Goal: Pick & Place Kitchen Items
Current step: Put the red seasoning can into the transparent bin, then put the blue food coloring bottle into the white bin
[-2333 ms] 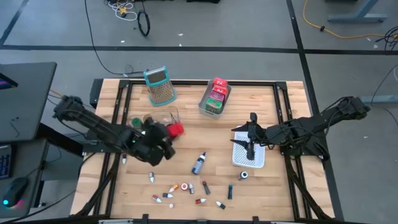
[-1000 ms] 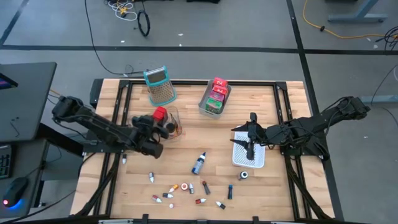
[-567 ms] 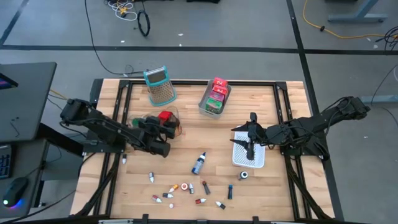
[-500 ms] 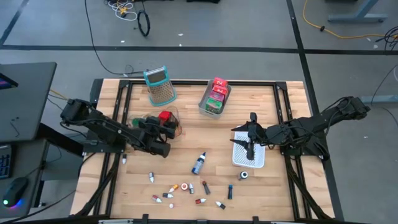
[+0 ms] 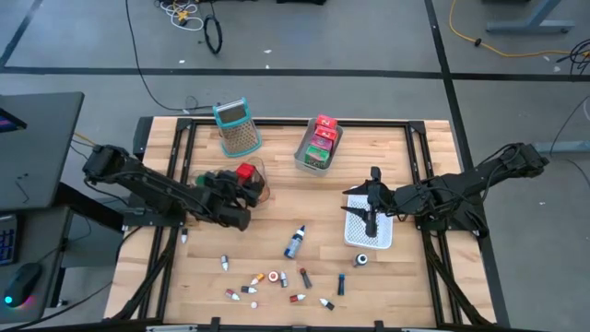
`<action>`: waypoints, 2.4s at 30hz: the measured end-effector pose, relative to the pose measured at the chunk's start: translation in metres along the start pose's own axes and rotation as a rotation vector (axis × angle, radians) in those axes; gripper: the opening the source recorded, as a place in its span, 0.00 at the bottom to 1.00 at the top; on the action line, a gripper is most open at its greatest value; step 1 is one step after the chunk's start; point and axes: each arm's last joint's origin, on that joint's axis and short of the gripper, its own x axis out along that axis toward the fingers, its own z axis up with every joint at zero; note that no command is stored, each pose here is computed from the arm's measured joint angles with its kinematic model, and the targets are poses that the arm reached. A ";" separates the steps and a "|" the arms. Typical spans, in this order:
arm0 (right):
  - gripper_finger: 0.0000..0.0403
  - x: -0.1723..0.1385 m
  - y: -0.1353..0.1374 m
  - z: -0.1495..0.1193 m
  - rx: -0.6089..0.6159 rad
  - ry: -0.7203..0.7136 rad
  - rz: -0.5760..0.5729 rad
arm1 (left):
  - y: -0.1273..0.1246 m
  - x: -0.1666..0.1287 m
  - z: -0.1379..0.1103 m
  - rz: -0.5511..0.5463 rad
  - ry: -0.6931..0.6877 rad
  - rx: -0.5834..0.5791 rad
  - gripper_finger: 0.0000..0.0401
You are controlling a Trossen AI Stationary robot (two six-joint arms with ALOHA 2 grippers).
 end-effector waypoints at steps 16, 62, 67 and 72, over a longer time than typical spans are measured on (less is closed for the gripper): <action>0.50 0.000 0.000 0.000 0.030 0.001 0.003 | 0.012 0.000 -0.008 0.045 0.167 0.017 0.54; 0.50 0.000 0.001 0.007 0.100 -0.061 0.015 | 0.012 -0.036 0.036 -0.094 0.393 0.150 0.59; 0.50 0.003 0.002 0.004 0.165 -0.045 0.016 | 0.013 -0.029 0.021 -0.055 0.409 0.153 0.56; 0.50 0.014 0.008 -0.002 0.169 0.002 0.044 | 0.017 -0.022 0.002 -0.010 0.469 0.173 0.54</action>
